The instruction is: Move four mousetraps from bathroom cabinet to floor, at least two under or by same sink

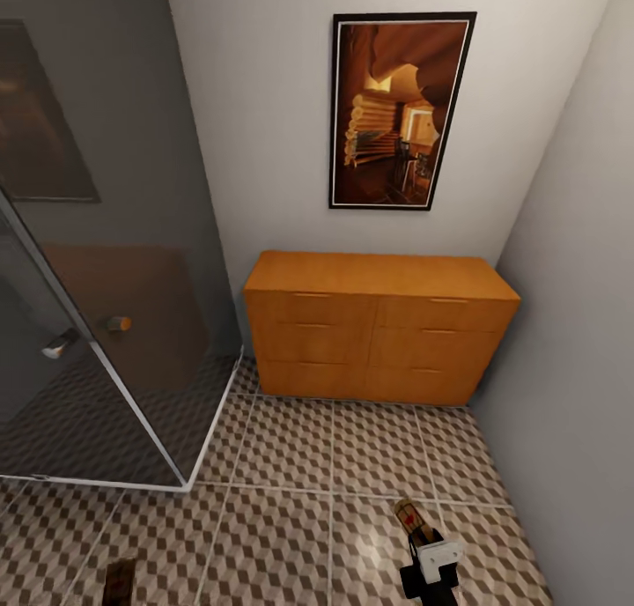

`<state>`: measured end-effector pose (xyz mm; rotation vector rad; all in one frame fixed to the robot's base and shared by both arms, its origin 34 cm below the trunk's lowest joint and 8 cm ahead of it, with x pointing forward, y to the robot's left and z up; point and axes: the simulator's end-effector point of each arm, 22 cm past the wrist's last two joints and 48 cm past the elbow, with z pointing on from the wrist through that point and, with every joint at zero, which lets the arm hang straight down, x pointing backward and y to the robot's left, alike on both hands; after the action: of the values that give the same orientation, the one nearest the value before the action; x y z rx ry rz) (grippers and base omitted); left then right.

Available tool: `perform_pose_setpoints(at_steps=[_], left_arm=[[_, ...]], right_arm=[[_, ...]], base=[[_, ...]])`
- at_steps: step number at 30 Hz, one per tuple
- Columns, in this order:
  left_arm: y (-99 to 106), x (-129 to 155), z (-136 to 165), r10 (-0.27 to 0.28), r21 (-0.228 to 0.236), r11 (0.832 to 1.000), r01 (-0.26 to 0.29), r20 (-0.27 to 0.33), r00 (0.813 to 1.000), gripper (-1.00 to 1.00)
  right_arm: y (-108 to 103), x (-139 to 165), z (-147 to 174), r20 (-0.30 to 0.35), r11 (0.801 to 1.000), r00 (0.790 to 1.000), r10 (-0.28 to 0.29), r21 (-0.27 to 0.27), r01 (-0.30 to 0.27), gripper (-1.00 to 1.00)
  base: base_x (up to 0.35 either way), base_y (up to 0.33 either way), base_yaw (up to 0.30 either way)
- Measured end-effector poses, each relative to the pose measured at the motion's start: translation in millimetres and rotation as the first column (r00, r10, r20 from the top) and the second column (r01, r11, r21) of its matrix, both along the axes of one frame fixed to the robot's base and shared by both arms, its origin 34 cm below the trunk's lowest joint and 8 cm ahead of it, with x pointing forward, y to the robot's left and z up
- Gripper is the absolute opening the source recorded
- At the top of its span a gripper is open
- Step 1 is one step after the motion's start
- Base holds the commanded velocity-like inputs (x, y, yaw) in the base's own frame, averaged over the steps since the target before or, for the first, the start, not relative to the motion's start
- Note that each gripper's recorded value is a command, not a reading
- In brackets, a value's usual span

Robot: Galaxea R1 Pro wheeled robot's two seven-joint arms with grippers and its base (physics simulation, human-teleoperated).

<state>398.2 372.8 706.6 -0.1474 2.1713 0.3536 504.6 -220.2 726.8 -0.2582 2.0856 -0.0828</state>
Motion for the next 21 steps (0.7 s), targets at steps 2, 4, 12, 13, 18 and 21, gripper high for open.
perform_pose_setpoints(at_steps=[2, 4, 12, 13, 18, 21], left_arm=[[0.0, 0.0, 0.0, 0.0, 0.0, 1.0, 0.0, 0.0, 1.0, -1.0], [0.0, 0.0, 0.0, 0.0, 0.0, 1.0, 0.0, 0.0, 1.0, -1.0], [0.0, 0.0, 0.0, 0.0, 0.0, 1.0, 0.0, 0.0, 1.0, -1.0], [0.0, -0.1, -0.1, 0.0, 0.0, 1.0, 0.0, -0.001, 1.0, -1.0], [0.0, 0.0, 0.0, 0.0, 0.0, 1.0, 0.0, 0.0, 1.0, -1.0], [0.0, -0.1, -0.1, 0.0, 0.0, 1.0, 0.0, -0.001, 1.0, -1.0]], right_arm=[[0.0, 0.0, 0.0, 0.0, 1.0, 1.0, 0.0, 0.0, 0.0, -1.0], [0.0, 0.0, 0.0, 0.0, 1.0, 1.0, 0.0, 0.0, 0.0, -1.0], [0.1, 0.0, 0.0, 0.0, 1.0, 1.0, 0.001, 0.0, -0.001, -1.0], [0.2, 0.0, 0.0, 0.0, 1.0, 1.0, 0.001, 0.0, -0.001, -1.0], [0.2, 0.0, 0.0, 0.0, 1.0, 1.0, 0.001, 0.0, -0.001, -1.0], [0.4, -0.3, -0.2, -0.001, 1.0, 1.0, 0.002, 0.0, -0.002, -1.0]], base=[[0.0, 0.0, 0.251], [0.0, 0.0, 0.251], [0.0, 0.0, 0.251], [0.0, 0.0, 0.251], [0.0, 0.0, 0.251], [0.0, 0.0, 0.251]])
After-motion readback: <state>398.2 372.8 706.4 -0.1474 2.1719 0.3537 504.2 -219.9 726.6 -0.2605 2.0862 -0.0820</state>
